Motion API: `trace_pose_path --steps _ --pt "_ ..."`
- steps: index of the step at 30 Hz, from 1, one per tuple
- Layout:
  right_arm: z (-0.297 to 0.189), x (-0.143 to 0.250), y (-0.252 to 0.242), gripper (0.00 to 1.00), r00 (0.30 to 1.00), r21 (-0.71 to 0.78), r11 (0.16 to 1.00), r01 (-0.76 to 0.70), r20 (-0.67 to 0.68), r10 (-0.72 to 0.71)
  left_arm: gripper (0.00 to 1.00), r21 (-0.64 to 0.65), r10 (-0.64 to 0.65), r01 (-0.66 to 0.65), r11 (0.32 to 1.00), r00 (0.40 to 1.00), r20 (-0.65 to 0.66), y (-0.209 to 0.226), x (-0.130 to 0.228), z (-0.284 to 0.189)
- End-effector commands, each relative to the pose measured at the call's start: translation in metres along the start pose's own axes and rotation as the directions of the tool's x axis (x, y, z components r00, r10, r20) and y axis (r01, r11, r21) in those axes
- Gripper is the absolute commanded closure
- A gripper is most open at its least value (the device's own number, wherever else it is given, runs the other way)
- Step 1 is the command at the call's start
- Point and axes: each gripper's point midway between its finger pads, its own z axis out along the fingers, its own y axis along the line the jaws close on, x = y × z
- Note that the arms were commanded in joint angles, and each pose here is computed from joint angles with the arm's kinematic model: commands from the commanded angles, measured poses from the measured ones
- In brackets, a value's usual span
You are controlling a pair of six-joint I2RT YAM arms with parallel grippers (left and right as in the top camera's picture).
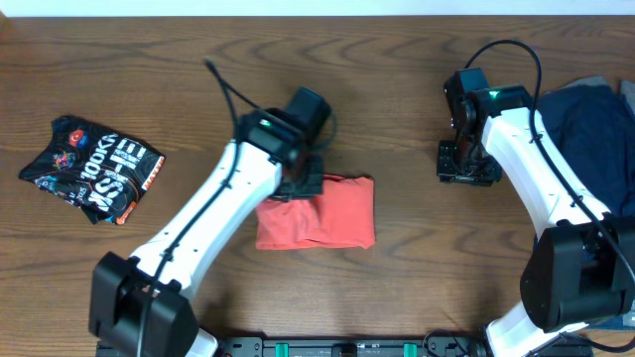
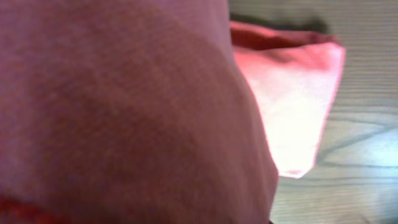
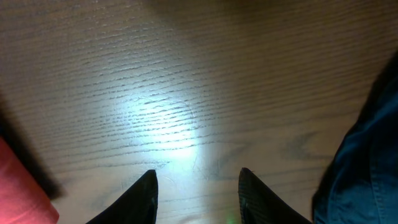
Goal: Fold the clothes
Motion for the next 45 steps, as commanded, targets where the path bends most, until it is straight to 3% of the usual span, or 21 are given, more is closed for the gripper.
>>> trace_pose_path --steps 1,9,12,15,17,19,23,25,27,30,32,39,45 --pt "-0.004 -0.001 -0.004 0.59 1.0 0.005 1.0 0.002 0.014 -0.002 0.79 0.029 -0.017 0.016 0.999 1.0 0.01 -0.018 0.0 0.002" --pt "-0.004 0.0 -0.004 0.59 1.0 0.007 1.0 0.017 0.01 -0.017 0.75 0.049 0.004 -0.002 0.999 0.999 -0.04 -0.042 0.009 0.023" --pt "-0.004 -0.001 -0.004 0.59 1.0 0.006 1.0 0.016 0.011 -0.017 0.73 0.137 0.032 -0.028 0.99 0.999 -0.034 -0.066 0.009 0.024" --pt "-0.004 0.0 -0.002 0.58 1.0 -0.007 1.0 0.017 0.009 -0.017 0.63 0.271 0.074 -0.064 0.96 0.997 -0.023 -0.099 0.01 0.018" --pt "-0.004 -0.001 0.002 0.57 1.0 -0.025 1.0 0.02 0.01 -0.019 0.62 0.345 0.096 -0.081 0.935 0.995 -0.027 -0.116 0.012 0.014" --pt "-0.004 -0.001 0.006 0.57 0.999 -0.051 0.998 0.032 0.009 -0.032 0.56 0.37 0.113 -0.094 0.924 0.993 -0.03 -0.118 0.013 0.01" --pt "-0.005 -0.002 0.018 0.57 0.996 -0.114 0.989 0.089 0.015 -0.088 0.53 0.356 0.123 -0.109 0.928 0.992 -0.017 -0.095 0.009 -0.005" --pt "-0.01 -0.003 0.043 0.57 0.977 -0.249 0.944 0.214 0.048 -0.209 0.53 0.35 0.123 -0.121 0.929 0.992 0.018 -0.076 0.001 -0.019" --pt "-0.019 -0.002 0.07 0.57 0.95 -0.396 0.864 0.311 0.104 -0.294 0.53 0.32 0.075 -0.089 0.943 0.996 0.056 -0.052 -0.01 -0.033" --pt "-0.048 0.0 0.118 0.55 0.909 -0.617 0.67 0.412 0.227 -0.35 0.53 0.221 -0.055 0.022 0.975 0.988 0.144 0.005 -0.031 -0.055" --pt "-0.064 0.001 0.14 0.54 0.889 -0.68 0.578 0.452 0.288 -0.357 0.53 0.184 -0.124 0.089 0.979 0.975 0.187 0.034 -0.041 -0.065" --pt "-0.068 0.031 0.198 0.51 0.792 -0.648 0.476 0.595 0.371 -0.485 0.52 0.144 -0.316 0.29 0.946 0.924 0.215 0.105 -0.057 -0.073" --pt "-0.039 0.057 0.233 0.51 0.752 -0.574 0.513 0.638 0.323 -0.575 0.52 0.129 -0.373 0.353 0.927 0.906 0.201 0.127 -0.057 -0.069"
